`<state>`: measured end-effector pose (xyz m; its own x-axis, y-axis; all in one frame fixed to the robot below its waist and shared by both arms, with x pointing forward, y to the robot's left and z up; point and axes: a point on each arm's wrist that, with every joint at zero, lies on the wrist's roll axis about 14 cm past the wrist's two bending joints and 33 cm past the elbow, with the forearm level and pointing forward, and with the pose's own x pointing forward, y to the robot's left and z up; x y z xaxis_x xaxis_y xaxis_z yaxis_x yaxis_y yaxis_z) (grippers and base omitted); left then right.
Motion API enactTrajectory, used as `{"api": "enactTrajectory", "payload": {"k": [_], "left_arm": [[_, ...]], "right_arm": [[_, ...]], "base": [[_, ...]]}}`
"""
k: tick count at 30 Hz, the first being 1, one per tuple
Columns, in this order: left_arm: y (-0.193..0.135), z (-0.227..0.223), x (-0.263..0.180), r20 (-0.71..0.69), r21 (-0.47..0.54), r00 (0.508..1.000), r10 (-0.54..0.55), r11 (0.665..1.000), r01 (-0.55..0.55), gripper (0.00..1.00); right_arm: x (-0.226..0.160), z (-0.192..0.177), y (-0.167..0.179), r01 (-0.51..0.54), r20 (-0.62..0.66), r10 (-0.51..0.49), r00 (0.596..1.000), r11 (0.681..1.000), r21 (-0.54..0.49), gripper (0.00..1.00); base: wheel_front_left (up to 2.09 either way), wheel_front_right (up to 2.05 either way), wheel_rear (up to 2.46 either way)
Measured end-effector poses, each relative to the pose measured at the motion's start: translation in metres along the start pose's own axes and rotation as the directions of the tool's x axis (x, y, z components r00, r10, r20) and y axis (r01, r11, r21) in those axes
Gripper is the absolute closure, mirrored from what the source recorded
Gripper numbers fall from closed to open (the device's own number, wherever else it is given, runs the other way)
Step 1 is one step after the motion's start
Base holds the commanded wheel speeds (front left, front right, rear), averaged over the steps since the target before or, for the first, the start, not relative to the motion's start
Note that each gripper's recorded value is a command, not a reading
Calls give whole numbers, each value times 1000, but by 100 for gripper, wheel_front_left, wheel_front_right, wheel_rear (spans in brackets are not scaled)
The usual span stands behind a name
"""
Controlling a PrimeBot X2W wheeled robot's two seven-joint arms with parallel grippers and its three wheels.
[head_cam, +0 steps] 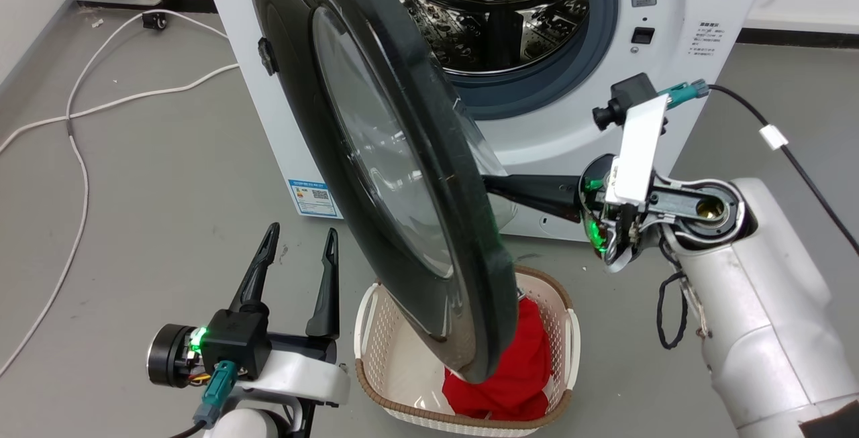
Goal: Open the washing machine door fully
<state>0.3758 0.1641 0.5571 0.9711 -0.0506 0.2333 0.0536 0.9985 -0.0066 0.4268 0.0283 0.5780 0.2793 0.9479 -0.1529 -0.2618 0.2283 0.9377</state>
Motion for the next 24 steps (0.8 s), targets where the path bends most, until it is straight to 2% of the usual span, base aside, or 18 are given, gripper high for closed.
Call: {"api": "enactTrajectory", "payload": {"k": [12, 16, 18, 21, 24], "left_arm": [[0, 1, -4, 1, -8, 1000, 1, 1000, -1, 0], [-3, 0, -5, -4, -13, 1000, -7, 1000, 7, 0], [-5, -1, -6, -7, -15, 1000, -10, 1000, 10, 0], [-7, -1, -6, -7, -19, 1000, -14, 1000, 14, 0], [-9, -1, -5, -7, -23, 1000, -20, 1000, 20, 0]], "right_arm": [[13, -33, 9, -59, -62, 58, 996, 998, 0, 100], [13, -37, 10, -68, -46, 68, 997, 998, 0, 100], [11, -33, 13, -75, 3, 75, 997, 997, -9, 100], [4, -15, 9, -54, 146, 57, 988, 998, -23, 100], [-10, 4, -1, -24, 312, 28, 950, 1000, -16, 100]], "base": [[0, 0, 0], [0, 0, 0], [0, 0, 0], [0, 0, 0], [0, 0, 0]]}}
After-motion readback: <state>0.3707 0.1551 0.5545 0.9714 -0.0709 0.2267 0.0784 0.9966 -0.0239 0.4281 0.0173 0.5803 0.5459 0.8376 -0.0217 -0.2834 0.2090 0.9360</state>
